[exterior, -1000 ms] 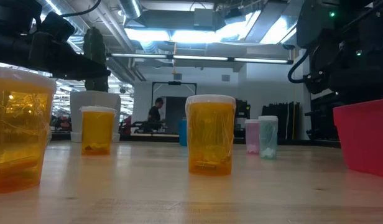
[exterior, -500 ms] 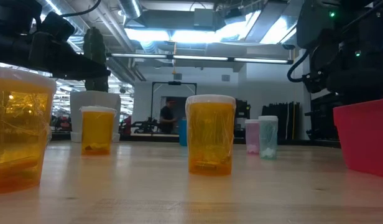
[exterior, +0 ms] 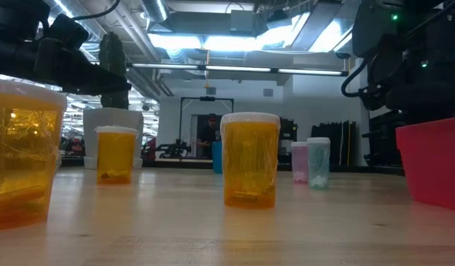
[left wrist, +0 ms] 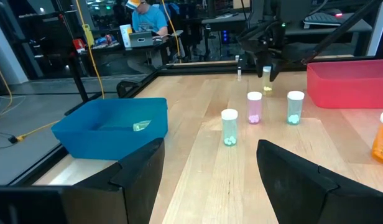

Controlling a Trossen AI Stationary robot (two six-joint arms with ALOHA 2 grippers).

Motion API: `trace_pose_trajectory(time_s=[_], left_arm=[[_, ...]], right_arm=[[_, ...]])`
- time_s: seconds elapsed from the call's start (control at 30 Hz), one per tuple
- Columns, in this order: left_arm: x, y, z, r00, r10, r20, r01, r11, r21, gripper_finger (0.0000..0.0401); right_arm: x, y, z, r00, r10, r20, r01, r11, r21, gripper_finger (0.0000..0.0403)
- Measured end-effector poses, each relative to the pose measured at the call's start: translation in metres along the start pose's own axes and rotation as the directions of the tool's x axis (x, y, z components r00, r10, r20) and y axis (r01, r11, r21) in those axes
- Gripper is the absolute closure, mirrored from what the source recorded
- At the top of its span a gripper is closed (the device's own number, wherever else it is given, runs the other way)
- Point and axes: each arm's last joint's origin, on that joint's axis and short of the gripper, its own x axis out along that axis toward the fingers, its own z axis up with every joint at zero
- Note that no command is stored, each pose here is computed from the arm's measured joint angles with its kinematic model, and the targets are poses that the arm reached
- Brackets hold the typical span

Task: Pick and place medicine bottles into bin by pill shape (circle, oval)
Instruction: Put the small yellow pill bottle into the blue bin

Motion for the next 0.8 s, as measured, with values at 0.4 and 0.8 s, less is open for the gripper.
trace_pose_trajectory(time_s=[0.4, 0.8], left_arm=[[0.000, 0.000, 0.000, 1.000, 0.000, 0.000, 0.000, 1.000, 0.000, 0.0154], [0.000, 0.000, 0.000, 1.000, 0.000, 0.000, 0.000, 1.000, 0.000, 0.0154]], right_arm=[[0.000, 0.000, 0.001, 1.000, -0.013, 0.025, 0.012, 0.999, 0.050, 0.0300], [-0.017, 0.002, 0.021, 0.988, -0.032, 0.154, 0.033, 0.999, -0.004, 0.0303]])
